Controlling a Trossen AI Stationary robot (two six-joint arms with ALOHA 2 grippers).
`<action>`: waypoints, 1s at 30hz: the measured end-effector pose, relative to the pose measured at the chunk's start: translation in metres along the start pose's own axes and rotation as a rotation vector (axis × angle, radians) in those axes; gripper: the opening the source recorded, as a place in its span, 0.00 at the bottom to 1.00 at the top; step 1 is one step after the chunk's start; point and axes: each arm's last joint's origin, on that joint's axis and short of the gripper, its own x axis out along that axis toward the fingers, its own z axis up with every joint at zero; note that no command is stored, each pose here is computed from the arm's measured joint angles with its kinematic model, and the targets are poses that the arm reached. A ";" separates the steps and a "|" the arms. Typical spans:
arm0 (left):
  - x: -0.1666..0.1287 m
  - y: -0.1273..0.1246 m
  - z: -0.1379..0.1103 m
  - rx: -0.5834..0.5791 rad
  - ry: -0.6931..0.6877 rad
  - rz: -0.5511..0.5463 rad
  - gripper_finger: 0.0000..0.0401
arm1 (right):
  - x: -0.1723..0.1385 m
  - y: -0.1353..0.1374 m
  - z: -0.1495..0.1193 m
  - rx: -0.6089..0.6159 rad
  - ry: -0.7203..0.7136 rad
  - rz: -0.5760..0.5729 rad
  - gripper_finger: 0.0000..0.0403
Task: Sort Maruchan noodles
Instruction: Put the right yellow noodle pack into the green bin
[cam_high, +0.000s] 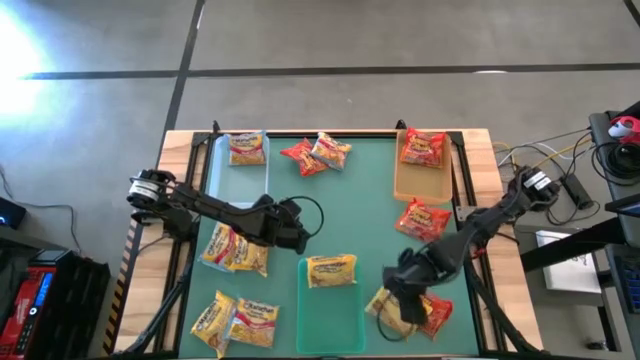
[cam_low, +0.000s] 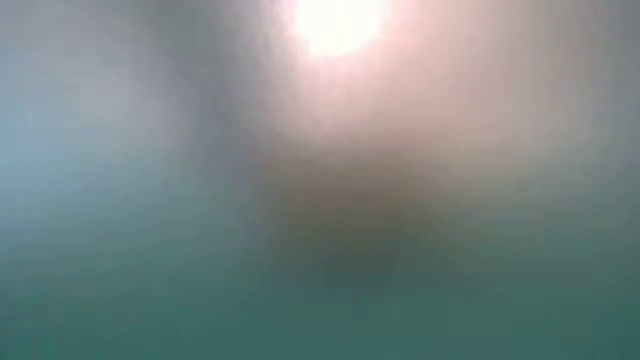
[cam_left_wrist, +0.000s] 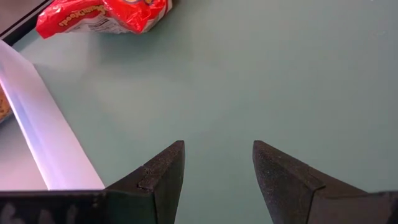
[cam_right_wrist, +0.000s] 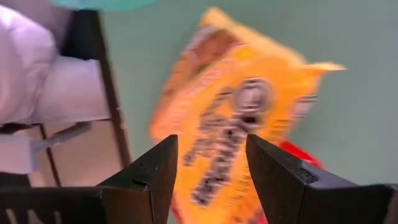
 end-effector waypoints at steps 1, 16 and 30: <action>-0.001 -0.001 0.000 0.000 -0.002 -0.005 0.43 | 0.003 0.004 -0.003 -0.008 -0.006 0.017 0.44; -0.006 -0.006 -0.005 0.007 -0.010 -0.029 0.43 | 0.033 0.032 -0.035 -0.036 -0.068 0.218 0.44; -0.006 -0.006 -0.005 0.024 -0.011 -0.031 0.43 | 0.050 0.011 -0.045 -0.024 -0.170 0.046 0.44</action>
